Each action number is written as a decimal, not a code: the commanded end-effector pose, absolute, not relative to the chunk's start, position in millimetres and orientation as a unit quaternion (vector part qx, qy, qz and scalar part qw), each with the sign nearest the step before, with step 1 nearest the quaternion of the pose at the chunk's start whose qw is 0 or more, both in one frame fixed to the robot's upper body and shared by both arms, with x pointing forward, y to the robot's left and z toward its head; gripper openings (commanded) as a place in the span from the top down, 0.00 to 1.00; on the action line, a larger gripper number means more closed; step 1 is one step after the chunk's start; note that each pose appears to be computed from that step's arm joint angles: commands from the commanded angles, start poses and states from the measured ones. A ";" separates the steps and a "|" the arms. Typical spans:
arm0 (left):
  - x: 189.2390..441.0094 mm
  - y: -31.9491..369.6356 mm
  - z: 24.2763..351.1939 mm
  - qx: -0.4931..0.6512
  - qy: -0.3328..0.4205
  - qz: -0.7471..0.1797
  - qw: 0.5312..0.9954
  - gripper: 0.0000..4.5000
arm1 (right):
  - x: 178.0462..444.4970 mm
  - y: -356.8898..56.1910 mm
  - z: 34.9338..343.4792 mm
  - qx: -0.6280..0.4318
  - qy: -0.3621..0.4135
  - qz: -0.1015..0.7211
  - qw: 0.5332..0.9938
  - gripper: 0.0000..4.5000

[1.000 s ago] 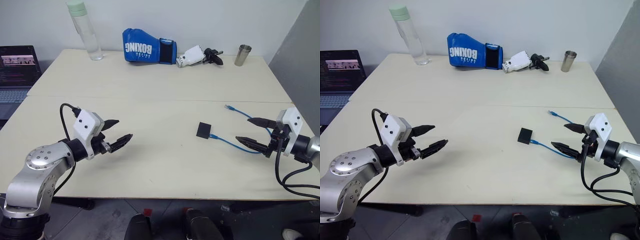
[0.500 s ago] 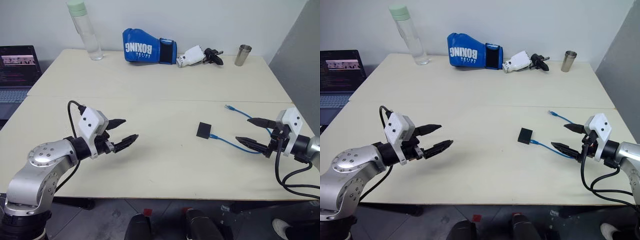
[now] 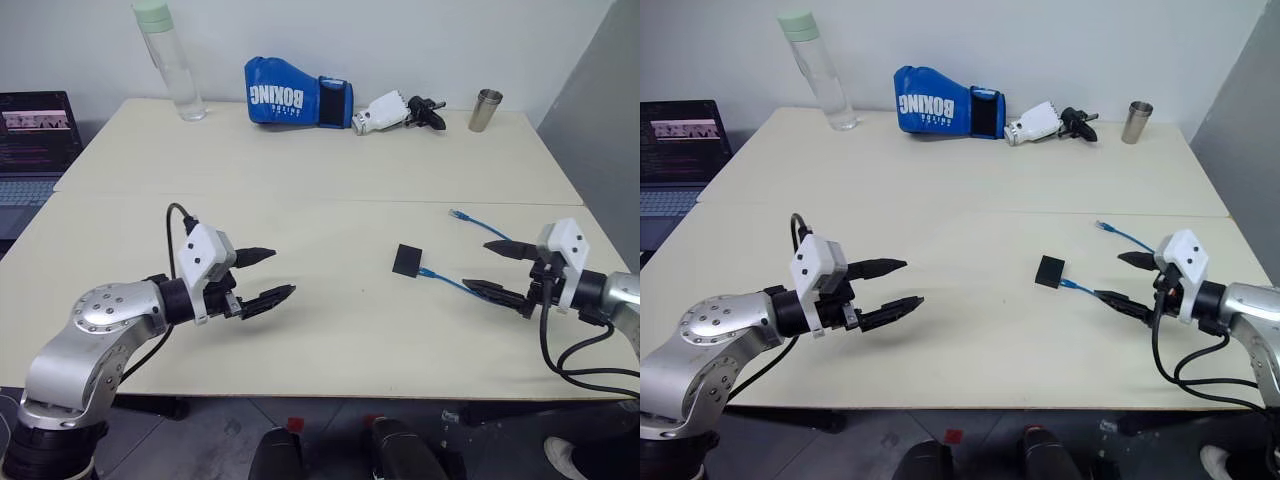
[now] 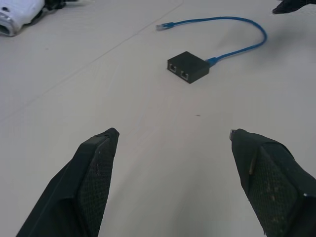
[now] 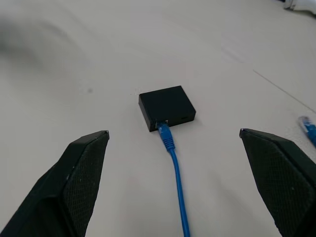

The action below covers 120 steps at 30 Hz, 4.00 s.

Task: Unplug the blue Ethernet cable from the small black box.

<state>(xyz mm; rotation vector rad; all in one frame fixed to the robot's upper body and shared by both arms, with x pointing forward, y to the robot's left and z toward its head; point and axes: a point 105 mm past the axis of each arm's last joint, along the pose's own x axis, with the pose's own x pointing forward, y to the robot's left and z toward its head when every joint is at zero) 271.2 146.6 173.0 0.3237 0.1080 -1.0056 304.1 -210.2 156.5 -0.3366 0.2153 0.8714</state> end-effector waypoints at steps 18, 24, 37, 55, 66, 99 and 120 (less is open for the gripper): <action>269.1 114.0 158.1 0.174 0.044 -0.530 0.829 0.14 | 361.7 -187.3 97.0 -0.192 0.186 0.467 0.843 0.08; 270.7 115.2 156.9 0.173 0.046 -0.530 0.829 0.14 | 360.2 -184.0 89.3 -0.225 0.189 0.491 0.820 0.35; 281.6 117.5 154.9 0.136 0.047 -0.521 0.841 0.14 | 376.1 -170.3 107.9 -0.309 0.106 0.476 0.817 0.96; 302.1 112.5 192.5 -0.125 0.088 -0.551 0.820 0.14 | 319.3 -87.0 190.2 -0.563 -0.235 0.507 0.609 0.96; 301.3 99.2 185.2 -0.140 0.099 -0.563 0.808 0.14 | 309.5 -68.5 198.6 -0.537 -0.248 0.527 0.611 0.96; 307.0 100.3 188.6 -0.159 0.095 -0.566 0.804 0.82 | 297.7 -77.0 195.6 -0.525 -0.192 0.563 0.608 0.45; 293.0 107.8 214.3 0.089 0.043 -0.649 0.755 0.82 | 287.6 -62.7 222.8 -0.179 0.063 0.644 0.741 0.43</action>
